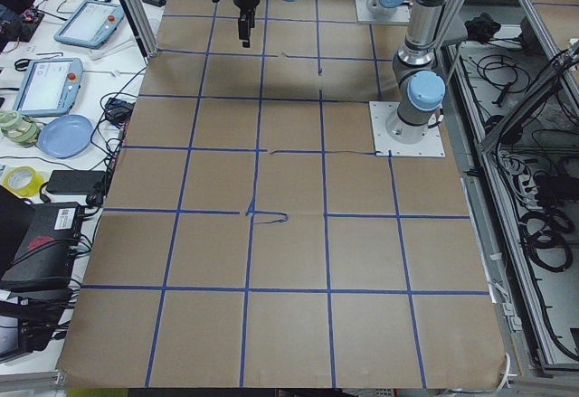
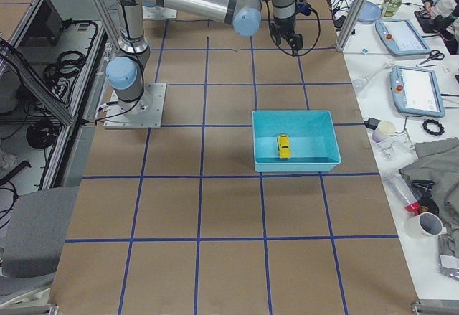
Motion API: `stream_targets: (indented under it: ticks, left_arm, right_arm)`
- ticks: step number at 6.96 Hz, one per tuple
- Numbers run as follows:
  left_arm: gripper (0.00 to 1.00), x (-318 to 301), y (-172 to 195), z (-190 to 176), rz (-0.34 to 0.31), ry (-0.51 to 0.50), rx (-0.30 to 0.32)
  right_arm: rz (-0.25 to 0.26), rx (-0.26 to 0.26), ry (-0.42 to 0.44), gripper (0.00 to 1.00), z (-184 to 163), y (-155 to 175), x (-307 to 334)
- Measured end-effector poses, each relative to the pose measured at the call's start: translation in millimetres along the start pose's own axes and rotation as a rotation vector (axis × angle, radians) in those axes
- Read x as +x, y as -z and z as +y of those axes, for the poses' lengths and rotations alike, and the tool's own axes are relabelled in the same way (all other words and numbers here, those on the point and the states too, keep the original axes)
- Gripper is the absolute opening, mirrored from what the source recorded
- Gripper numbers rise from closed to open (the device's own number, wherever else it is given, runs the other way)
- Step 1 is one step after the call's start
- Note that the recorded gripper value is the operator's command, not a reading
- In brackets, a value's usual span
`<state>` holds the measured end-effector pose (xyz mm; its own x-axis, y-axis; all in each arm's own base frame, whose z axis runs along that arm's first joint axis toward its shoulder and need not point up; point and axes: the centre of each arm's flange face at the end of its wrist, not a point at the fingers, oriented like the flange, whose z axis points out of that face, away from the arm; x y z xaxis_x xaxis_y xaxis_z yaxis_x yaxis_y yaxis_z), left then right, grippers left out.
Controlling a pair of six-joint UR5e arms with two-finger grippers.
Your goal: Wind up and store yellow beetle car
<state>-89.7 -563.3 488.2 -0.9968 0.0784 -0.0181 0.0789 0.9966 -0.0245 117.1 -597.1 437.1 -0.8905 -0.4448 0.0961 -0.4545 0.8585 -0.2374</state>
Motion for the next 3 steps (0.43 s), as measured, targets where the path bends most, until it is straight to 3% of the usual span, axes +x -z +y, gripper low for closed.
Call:
stream_targets:
  ticks: [1,3]
  left_arm:
    - [1.00,-5,0,0,0.003,0.001,-0.002]
    - [1.00,-20,-1,1,0.015,0.013,-0.009]
  right_arm:
    - [-0.017,-0.031,-0.135,1.00,-2,20,-29]
    - [-0.065,-0.160,-0.326,1.00,1,88,-47]
